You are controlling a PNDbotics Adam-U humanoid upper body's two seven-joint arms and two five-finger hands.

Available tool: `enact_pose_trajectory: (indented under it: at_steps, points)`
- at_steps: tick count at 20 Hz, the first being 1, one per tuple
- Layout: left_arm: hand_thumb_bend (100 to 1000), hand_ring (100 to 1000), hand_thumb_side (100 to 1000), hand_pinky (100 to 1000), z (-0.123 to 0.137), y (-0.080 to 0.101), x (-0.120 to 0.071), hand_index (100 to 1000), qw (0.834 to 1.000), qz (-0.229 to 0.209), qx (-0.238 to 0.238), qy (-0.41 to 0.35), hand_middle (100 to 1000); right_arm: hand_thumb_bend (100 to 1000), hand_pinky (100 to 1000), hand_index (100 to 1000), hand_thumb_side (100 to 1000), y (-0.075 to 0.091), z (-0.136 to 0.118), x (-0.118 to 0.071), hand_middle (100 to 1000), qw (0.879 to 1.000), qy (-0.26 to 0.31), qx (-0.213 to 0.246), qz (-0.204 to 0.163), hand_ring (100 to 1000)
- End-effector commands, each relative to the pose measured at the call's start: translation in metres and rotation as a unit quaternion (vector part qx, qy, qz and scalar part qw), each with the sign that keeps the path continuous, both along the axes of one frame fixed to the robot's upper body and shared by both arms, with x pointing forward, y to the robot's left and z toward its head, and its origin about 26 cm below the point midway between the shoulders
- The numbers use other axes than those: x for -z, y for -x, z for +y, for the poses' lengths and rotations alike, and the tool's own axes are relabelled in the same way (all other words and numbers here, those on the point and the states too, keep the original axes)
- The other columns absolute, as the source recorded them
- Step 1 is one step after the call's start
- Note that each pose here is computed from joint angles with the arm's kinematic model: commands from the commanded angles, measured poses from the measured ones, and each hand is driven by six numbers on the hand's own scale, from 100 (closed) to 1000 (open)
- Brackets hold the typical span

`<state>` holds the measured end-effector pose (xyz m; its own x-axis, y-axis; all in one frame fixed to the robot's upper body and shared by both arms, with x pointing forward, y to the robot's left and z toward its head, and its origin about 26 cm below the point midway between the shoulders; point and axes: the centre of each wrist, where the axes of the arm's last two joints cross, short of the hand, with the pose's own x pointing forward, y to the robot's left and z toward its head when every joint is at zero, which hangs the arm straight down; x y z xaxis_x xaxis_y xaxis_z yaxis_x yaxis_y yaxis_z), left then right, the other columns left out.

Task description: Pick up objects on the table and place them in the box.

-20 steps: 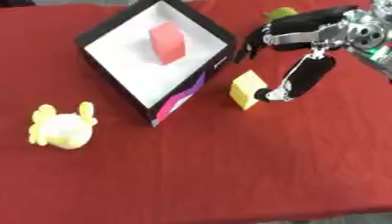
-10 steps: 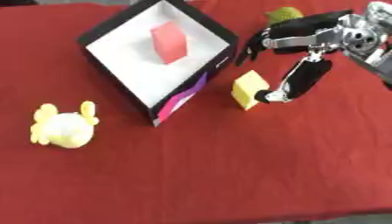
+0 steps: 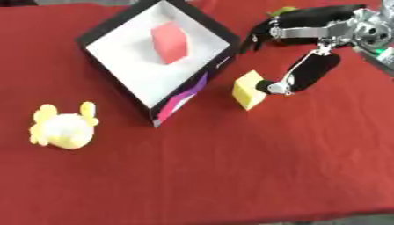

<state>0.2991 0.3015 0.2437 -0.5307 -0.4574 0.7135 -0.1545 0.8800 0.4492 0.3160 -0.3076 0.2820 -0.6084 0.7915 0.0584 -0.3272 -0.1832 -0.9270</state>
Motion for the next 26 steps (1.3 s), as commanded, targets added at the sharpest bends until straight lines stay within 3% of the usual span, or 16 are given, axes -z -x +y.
enact_pose_trajectory:
  at_steps: [1,12,26]
  points:
    - [229,789,634,914,0.003,0.003,-0.008,882,1.000,-0.012,-0.001,-0.011,774,286,897,879,342,-0.004,-0.002,-0.003,848,1.000,0.022,0.002,0.002,842]
    - [212,790,647,917,0.004,0.004,-0.005,880,1.000,-0.011,-0.004,-0.004,774,332,899,881,356,-0.019,-0.014,0.007,851,0.999,0.035,0.009,0.015,847]
    - [195,792,662,922,0.006,0.005,0.000,879,1.000,-0.004,-0.004,0.002,772,397,902,881,304,-0.036,-0.034,0.022,862,0.997,0.069,0.035,0.029,867]
